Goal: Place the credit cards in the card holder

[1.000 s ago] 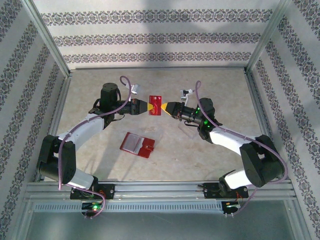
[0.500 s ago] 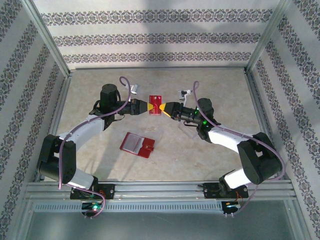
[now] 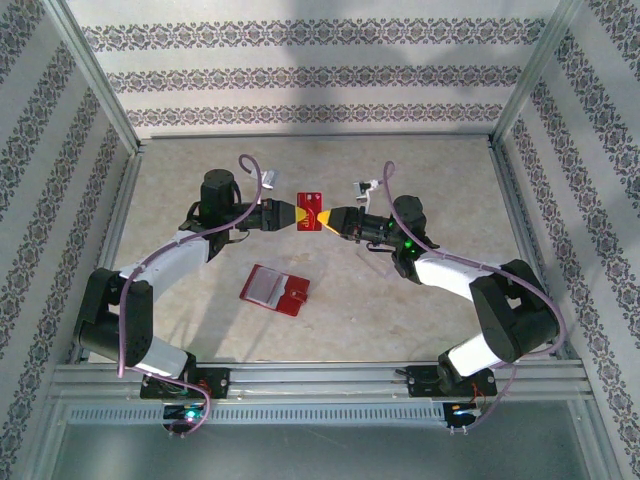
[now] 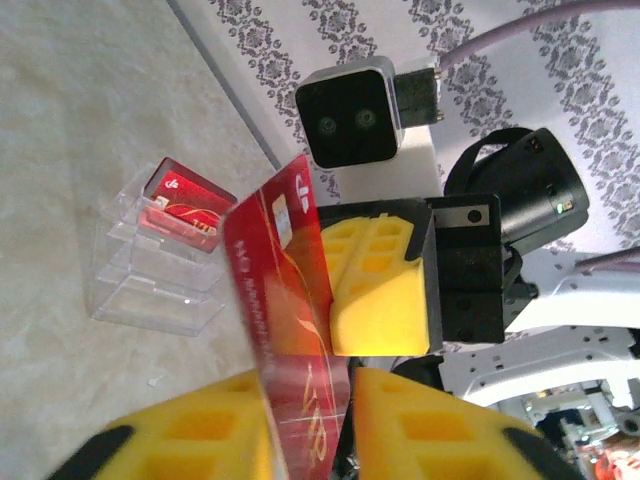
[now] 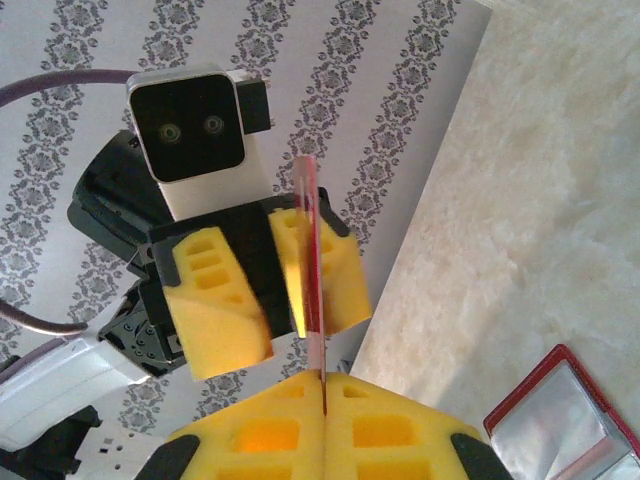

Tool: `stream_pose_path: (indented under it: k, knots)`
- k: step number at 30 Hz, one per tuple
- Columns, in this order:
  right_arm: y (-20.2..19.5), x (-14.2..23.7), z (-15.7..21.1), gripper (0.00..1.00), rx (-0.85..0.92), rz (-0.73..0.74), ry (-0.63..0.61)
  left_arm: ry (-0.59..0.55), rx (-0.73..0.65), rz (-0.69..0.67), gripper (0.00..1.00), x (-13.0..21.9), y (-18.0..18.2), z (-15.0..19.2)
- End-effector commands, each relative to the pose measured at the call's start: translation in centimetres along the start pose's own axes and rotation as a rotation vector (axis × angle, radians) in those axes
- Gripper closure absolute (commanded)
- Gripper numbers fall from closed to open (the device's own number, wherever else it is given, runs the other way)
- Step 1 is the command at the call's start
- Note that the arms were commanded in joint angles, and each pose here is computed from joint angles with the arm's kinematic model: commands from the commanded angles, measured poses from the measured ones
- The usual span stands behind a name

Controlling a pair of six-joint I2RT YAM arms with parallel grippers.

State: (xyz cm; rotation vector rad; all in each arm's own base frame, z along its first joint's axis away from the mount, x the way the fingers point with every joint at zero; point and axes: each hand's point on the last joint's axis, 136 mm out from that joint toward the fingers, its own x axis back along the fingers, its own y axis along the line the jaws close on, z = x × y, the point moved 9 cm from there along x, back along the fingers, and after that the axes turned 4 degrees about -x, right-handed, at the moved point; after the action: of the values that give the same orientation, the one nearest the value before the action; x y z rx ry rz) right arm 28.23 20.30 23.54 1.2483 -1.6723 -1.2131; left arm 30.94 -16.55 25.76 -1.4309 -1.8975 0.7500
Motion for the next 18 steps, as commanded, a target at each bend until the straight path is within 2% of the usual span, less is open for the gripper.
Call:
stream_pose_path:
  k: [1, 2, 5, 10, 12, 15, 18]
  knots:
    - [0.2, 0.4, -0.5, 1.0, 0.027, -0.019, -0.012, 0.027, -0.06, 0.008, 0.55, 0.2, -0.5, -0.4]
    - [0.3, 0.5, -0.3, 1.0, 0.021, -0.019, -0.019, 0.036, -0.069, -0.013, 0.51, 0.5, -0.7, -0.6]
    - [0.4, 1.0, 0.9, 1.0, 0.022, 0.011, -0.018, 0.064, -0.097, -0.116, 0.48, 2.5, -1.0, -0.9]
    - [-0.5, 2.0, 3.9, 1.0, -0.013, 0.133, -0.023, 0.166, -0.173, -0.457, 0.48, 6.5, -0.6, 0.6]
    - [-0.9, 2.1, 5.6, 1.0, -0.024, 0.181, -0.022, 0.258, -0.234, -0.578, 0.49, 7.7, -0.5, 1.9]
    - [-1.9, 1.9, 7.8, 1.0, -0.053, 0.274, 0.012, 0.433, -0.268, -0.65, 0.5, 8.6, 0.7, 4.4]
    - [-2.9, 1.1, 10.2, 1.0, -0.101, 0.339, 0.044, 0.553, -0.215, -0.738, 0.52, 9.1, 2.9, 6.4]
